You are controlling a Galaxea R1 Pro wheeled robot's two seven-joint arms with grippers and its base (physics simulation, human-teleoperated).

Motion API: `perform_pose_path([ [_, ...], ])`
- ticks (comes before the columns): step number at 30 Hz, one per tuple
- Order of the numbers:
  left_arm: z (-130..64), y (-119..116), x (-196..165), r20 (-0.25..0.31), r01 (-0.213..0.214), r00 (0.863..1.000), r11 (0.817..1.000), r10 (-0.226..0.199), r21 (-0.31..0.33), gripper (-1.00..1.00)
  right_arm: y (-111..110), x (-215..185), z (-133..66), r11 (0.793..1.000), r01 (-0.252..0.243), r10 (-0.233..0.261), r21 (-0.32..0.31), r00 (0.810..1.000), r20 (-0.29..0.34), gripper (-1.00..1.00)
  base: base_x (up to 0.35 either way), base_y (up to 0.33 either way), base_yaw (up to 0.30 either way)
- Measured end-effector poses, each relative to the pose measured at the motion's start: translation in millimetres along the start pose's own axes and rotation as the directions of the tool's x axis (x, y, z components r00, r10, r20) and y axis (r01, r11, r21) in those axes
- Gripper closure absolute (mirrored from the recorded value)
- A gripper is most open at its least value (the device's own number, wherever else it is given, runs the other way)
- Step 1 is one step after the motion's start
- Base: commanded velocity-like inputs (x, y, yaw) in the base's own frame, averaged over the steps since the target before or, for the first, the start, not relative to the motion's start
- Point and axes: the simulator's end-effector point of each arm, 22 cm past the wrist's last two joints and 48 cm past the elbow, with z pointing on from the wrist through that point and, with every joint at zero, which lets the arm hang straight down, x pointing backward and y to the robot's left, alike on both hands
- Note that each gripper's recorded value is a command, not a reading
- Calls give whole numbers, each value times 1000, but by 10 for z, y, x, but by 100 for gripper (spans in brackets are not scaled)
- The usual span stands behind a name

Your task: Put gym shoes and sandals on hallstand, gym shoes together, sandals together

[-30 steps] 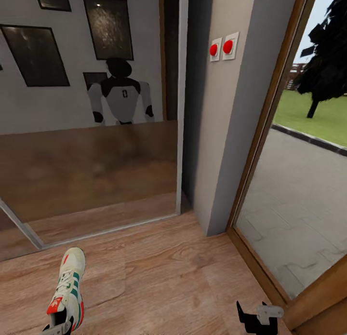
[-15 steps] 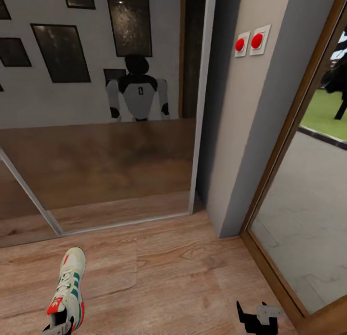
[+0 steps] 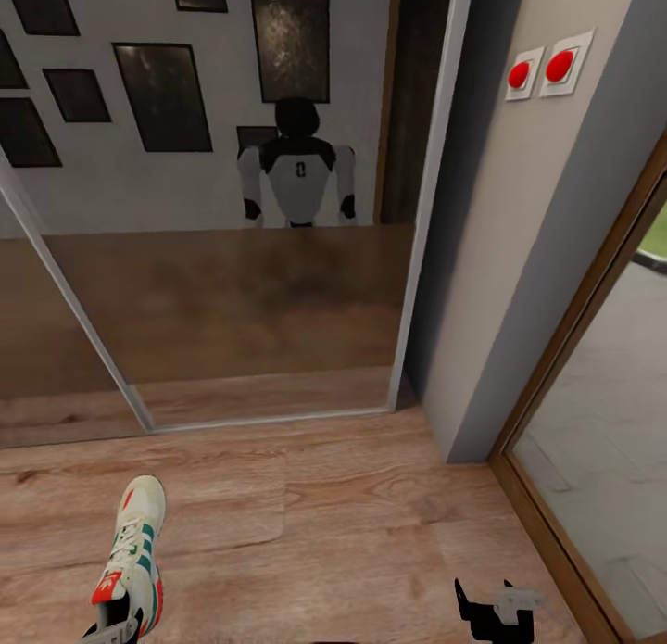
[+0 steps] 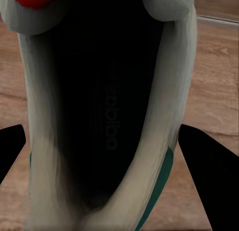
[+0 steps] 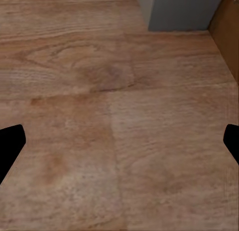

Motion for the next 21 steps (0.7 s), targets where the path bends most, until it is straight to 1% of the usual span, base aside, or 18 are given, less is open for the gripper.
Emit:
perform_pose_path([
  [2,0,-3,5,-1,-1,1000,1000,1,2,100,0,10,0,1000,0,0,0,1000,-2,-100,0,0,215],
  [21,-136,-55,-342,-18,-4,1000,1000,4,0,100,-14,-315,-156,1000,1,-1,-1,1000,-21,-100,0,0,216],
])
